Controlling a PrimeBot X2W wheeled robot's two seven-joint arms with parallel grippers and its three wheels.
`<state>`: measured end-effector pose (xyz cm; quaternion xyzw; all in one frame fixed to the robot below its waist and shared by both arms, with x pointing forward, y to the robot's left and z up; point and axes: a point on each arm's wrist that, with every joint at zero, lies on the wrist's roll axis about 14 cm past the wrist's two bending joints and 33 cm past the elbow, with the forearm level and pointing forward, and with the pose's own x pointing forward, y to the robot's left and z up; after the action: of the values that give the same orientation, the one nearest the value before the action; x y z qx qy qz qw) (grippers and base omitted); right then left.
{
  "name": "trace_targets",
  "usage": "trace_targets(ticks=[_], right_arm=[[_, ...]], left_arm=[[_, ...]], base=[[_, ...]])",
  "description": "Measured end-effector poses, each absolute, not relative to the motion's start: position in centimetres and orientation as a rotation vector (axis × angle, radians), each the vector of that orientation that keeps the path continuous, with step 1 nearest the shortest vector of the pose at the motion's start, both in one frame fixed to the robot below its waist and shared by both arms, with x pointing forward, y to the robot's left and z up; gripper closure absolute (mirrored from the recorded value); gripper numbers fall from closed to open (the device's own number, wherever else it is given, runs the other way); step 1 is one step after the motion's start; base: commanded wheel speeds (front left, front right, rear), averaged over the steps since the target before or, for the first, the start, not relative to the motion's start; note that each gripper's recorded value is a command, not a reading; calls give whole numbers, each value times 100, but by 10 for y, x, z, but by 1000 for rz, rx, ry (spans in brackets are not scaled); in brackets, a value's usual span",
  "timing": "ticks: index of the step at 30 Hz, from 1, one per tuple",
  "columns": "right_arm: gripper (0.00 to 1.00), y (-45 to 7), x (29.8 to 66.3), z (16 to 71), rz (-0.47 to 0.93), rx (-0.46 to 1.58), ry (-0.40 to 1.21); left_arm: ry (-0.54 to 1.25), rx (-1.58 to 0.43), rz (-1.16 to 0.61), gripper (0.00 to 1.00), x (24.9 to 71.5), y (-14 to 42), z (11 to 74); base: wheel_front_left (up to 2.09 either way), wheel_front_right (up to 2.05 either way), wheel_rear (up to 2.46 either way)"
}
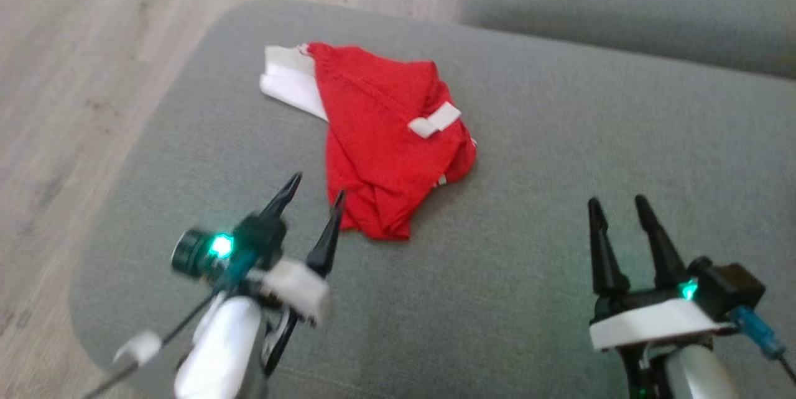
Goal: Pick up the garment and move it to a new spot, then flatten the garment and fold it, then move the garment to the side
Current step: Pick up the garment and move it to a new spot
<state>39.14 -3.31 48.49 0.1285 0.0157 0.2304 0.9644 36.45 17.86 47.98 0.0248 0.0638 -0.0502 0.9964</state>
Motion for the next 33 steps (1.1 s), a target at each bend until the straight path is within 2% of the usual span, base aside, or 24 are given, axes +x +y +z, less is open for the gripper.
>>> trace_targets(ticks=[7,17,20,23,27,29,33], right_arm=[[0,-61,419,475,372,263,31],[0,-96,434,445,267,254,87],[0,-105,436,440,241,250,93],[0,-116,436,433,209,245,108],[0,-121,435,430,197,240,116],[0,-121,435,431,199,234,114],[0,-119,435,438,206,225,99]], left_arm=[[301,121,-285,0,419,127,453],[383,189,-368,0,499,102,435],[421,200,-389,0,510,95,422],[567,228,-393,0,505,97,385],[602,237,-389,0,505,97,374],[597,245,-388,100,507,98,377],[508,217,-384,100,508,97,395]], base=[[0,0,0],[0,0,0],[0,0,0],[0,0,0],[0,0,0],[0,0,0],[0,0,0]])
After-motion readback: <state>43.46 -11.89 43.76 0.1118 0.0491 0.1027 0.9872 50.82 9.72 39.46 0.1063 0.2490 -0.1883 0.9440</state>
